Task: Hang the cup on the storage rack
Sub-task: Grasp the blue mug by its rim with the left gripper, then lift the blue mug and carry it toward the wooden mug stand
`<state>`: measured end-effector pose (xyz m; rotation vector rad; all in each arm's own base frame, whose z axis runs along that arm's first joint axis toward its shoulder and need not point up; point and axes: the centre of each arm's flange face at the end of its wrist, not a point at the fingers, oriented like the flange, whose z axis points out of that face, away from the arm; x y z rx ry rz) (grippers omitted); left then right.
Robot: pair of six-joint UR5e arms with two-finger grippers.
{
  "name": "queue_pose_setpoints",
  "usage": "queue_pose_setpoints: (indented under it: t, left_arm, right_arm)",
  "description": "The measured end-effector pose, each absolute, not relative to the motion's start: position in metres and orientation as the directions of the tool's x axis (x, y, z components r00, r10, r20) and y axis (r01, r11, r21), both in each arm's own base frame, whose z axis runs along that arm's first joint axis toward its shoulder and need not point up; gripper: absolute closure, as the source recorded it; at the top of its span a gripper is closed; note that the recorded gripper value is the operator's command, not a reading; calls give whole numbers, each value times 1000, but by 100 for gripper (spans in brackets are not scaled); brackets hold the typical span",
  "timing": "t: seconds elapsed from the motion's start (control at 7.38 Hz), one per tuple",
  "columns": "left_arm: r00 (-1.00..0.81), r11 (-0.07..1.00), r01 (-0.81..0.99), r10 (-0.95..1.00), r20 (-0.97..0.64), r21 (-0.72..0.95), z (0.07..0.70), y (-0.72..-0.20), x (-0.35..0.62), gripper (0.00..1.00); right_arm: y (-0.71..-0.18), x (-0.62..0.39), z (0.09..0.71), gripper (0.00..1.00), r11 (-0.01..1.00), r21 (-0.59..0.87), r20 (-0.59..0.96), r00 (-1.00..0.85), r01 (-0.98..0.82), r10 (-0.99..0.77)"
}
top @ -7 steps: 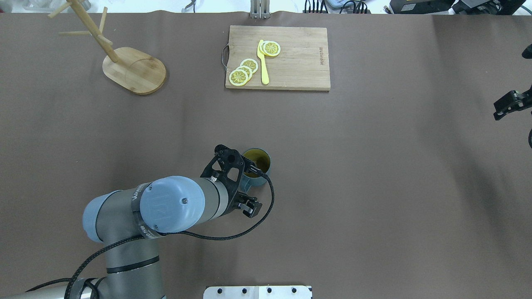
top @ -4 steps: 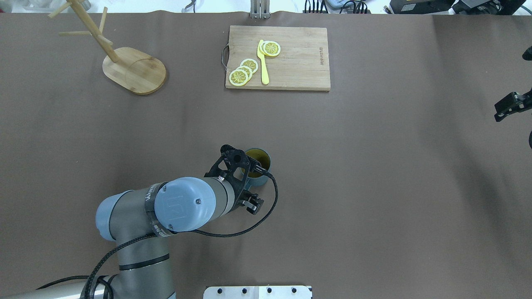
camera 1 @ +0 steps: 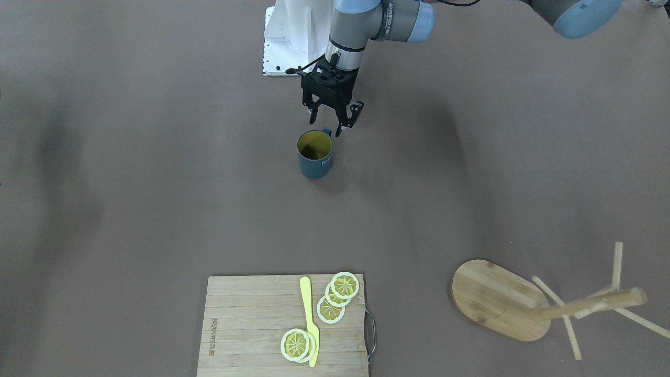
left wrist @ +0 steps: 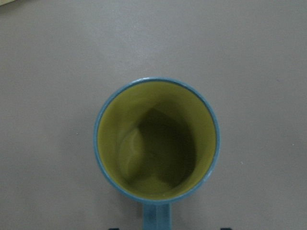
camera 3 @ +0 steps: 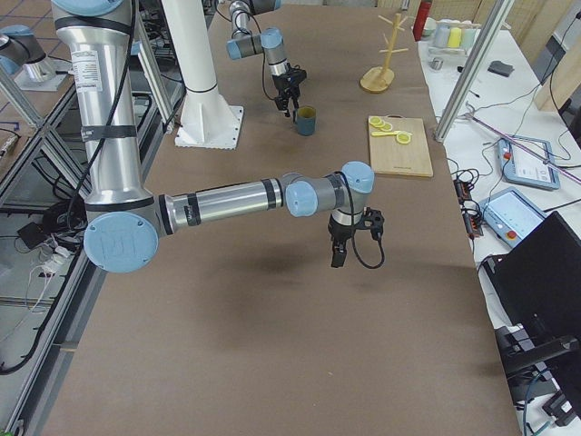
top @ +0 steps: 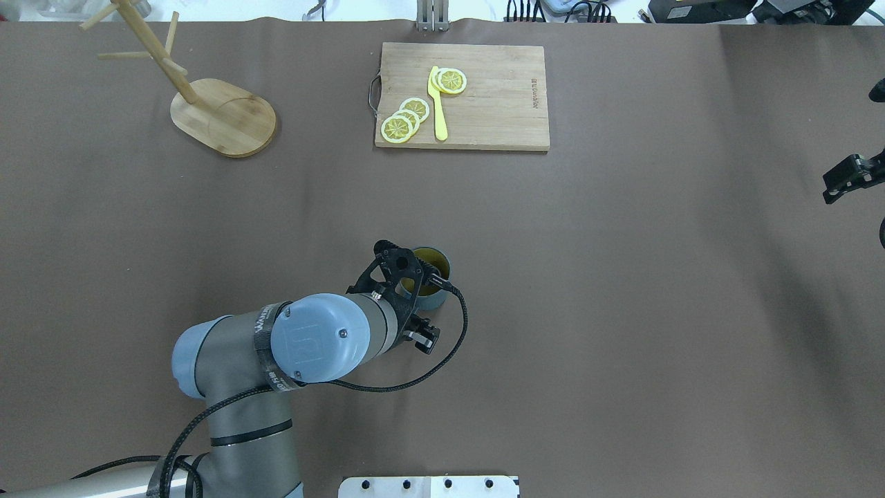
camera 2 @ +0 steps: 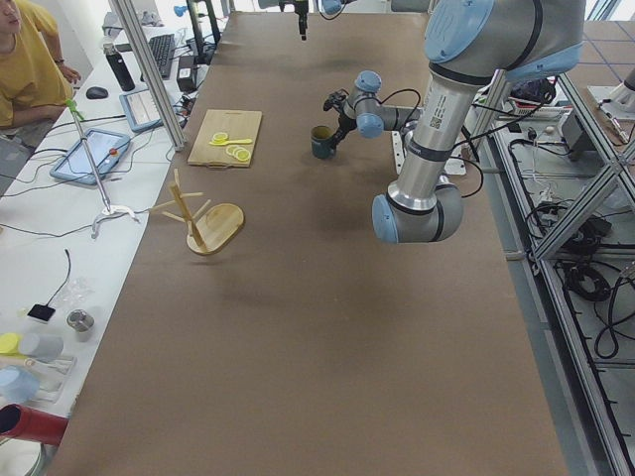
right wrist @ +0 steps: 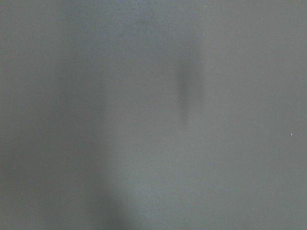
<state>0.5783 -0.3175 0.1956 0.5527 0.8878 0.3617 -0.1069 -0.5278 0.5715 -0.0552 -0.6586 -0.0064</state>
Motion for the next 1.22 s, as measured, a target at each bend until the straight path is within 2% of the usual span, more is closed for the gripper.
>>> queue_pose_setpoints:
  t: [0.14,0.27,0.81,1.22]
  left_arm:
    - [587,803,-71,513,-627,591,196,-318,579,97]
    - [587,804,-70,512,-627,591,196,-319,578,100]
    - [590,807,-42,496,-637,589,191,-335,564,100]
    - [497,867,-52,453,-740,496,185,-394,487,100]
  right_arm:
    - [-528,-107,572,0,998,-51,612,791,23,13]
    - [-528,-107,572,0,998,-51,612,791,23,13]
    - [-528,-107,572,0,998,-50,612,790,23,12]
    - [-528,-107,573,0,998,-50,610,793,24,12]
